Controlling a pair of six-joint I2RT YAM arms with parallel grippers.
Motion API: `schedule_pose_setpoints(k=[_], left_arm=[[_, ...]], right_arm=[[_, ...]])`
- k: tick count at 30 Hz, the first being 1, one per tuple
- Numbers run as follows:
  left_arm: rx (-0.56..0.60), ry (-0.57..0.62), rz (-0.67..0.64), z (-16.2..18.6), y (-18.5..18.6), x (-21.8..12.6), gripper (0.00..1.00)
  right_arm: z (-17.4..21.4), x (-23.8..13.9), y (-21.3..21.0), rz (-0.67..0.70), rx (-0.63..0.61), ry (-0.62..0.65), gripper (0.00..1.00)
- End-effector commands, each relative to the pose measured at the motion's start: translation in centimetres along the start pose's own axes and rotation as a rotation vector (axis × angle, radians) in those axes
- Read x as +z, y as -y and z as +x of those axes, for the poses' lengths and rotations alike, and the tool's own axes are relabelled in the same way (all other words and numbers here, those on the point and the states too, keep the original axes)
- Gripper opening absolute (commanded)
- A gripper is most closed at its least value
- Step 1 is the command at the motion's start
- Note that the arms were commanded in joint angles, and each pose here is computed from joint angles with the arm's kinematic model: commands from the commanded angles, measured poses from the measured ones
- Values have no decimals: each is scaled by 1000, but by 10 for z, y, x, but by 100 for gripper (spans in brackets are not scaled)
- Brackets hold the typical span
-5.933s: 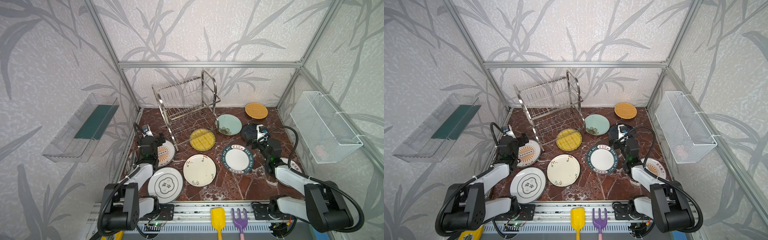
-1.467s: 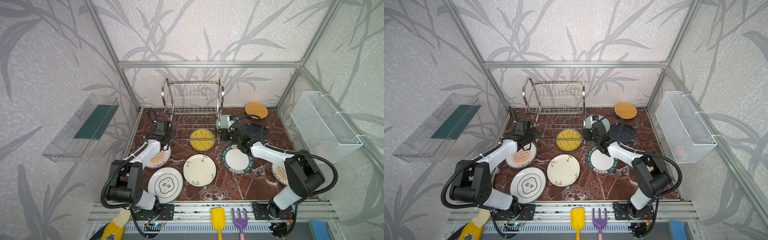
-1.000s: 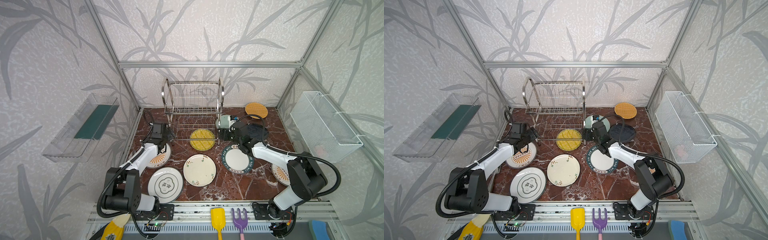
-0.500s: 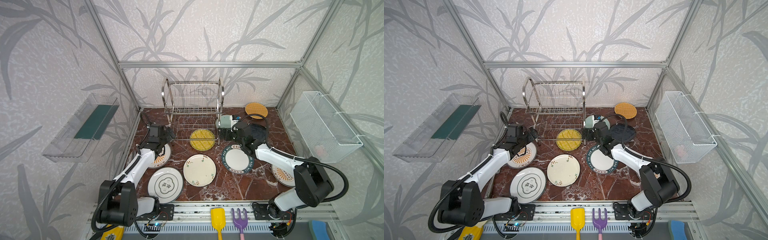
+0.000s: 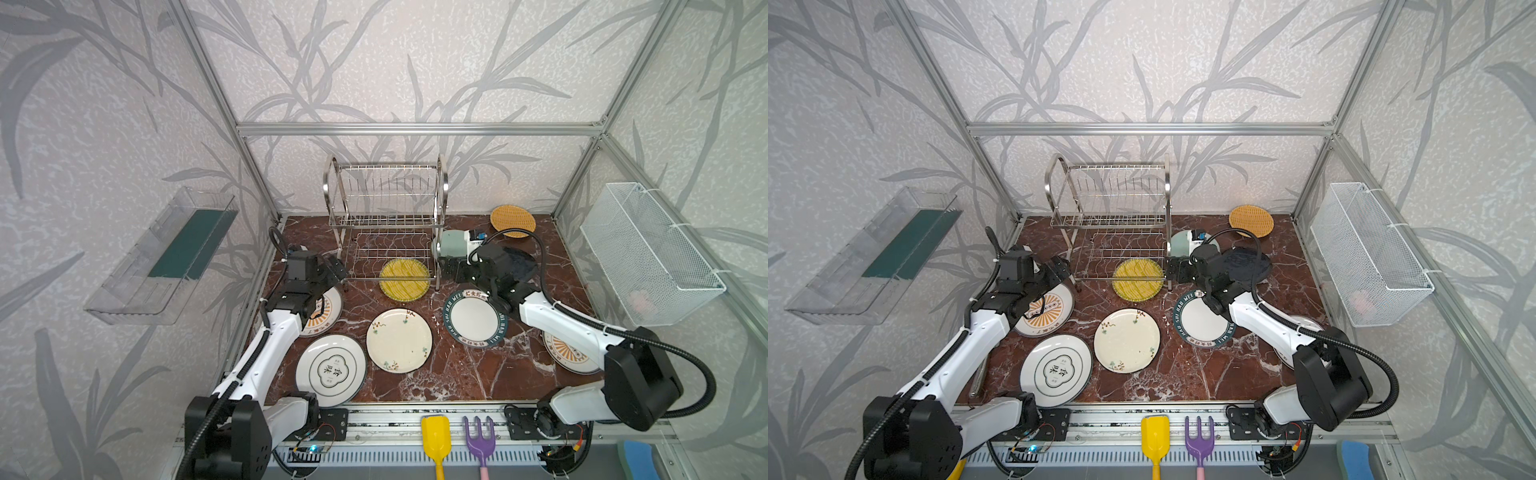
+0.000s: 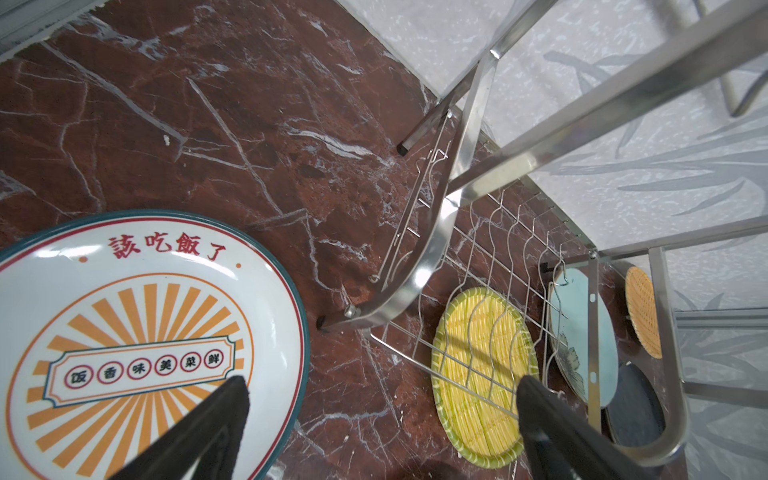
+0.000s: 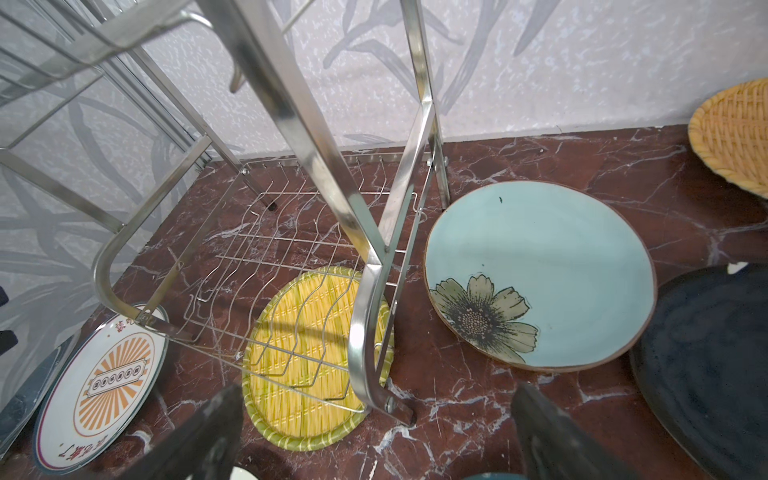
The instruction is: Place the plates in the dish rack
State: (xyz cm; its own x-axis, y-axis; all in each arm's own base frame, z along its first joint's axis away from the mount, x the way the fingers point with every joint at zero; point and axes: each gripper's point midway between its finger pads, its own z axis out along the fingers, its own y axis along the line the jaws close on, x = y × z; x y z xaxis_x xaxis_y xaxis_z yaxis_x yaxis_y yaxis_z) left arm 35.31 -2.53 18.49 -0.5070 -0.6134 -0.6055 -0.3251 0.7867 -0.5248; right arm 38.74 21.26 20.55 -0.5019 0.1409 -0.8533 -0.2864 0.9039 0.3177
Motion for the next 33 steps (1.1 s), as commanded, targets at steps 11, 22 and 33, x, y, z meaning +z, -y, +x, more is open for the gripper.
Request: schedule_pose_setpoints(k=[11,22,33], left_arm=[[-78,-96,207,0,30,-40,99],[-92,-203,551,-5,85,-47,99],[121,-304,695,34,136,-62,99]], right_arm=[[-16,-69,26,38,21,32,99],[2,-99,69,79,153,21,99],[18,-111,126,155,378,3,99]])
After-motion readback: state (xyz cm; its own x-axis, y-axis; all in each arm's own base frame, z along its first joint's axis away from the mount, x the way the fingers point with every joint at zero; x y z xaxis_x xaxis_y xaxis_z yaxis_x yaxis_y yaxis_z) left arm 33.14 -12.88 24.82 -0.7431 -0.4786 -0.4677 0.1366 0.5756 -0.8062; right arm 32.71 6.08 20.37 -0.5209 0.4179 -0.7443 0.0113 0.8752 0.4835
